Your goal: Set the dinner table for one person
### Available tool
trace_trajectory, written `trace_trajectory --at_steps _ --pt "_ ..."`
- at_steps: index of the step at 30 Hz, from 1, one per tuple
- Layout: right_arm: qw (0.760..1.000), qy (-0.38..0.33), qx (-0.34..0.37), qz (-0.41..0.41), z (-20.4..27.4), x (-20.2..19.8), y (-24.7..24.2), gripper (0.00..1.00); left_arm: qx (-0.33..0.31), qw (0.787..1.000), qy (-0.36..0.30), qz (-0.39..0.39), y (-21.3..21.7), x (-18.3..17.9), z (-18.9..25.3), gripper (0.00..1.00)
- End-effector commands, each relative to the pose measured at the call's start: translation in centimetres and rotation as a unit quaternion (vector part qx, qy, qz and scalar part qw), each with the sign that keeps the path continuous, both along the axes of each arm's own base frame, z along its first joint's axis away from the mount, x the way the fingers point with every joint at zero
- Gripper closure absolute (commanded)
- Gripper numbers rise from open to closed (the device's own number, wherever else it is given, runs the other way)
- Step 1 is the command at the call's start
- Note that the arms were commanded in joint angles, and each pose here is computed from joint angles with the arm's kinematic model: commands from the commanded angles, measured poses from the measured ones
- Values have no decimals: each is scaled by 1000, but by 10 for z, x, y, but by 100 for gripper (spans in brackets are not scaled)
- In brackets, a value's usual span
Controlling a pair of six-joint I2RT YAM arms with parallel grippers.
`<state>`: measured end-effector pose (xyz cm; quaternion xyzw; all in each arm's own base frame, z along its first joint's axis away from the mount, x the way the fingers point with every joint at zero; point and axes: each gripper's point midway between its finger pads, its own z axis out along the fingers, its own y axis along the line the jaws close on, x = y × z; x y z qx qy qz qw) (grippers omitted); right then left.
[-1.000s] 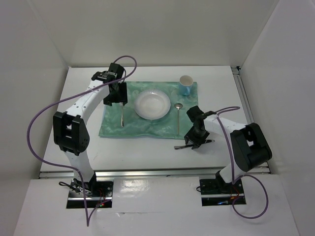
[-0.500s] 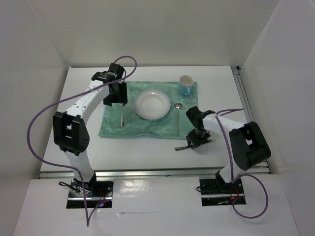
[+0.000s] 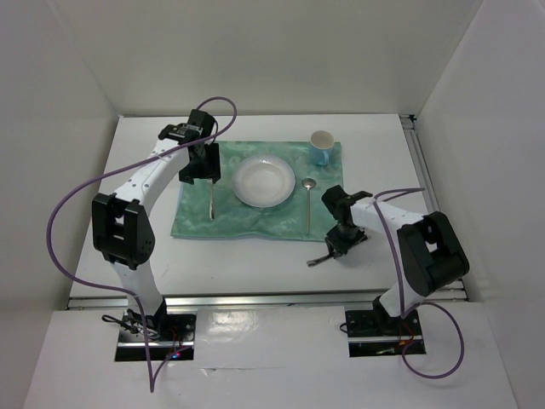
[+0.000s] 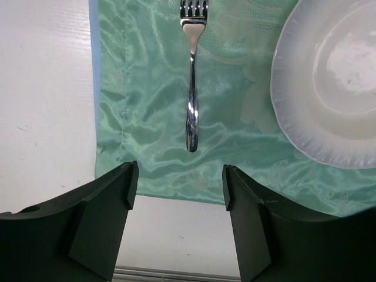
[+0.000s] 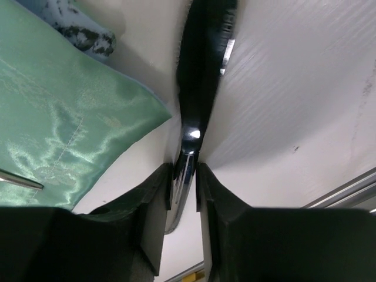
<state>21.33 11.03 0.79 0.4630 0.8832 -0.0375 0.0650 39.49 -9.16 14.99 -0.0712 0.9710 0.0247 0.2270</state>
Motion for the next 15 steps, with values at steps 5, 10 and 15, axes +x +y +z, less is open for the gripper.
trace_trajectory --at_steps 5,10,15 --pt "995 31 -96 -5 -3 -33 -44 83 -4 1000 -11 5 0 0 8 24" --pt "993 15 -113 13 12 -35 -54 83 -5 1000 -16 5 0 2 11 24" --pt "987 -39 -131 89 49 -9 -58 83 -6 1000 -17 5 0 2 14 24"
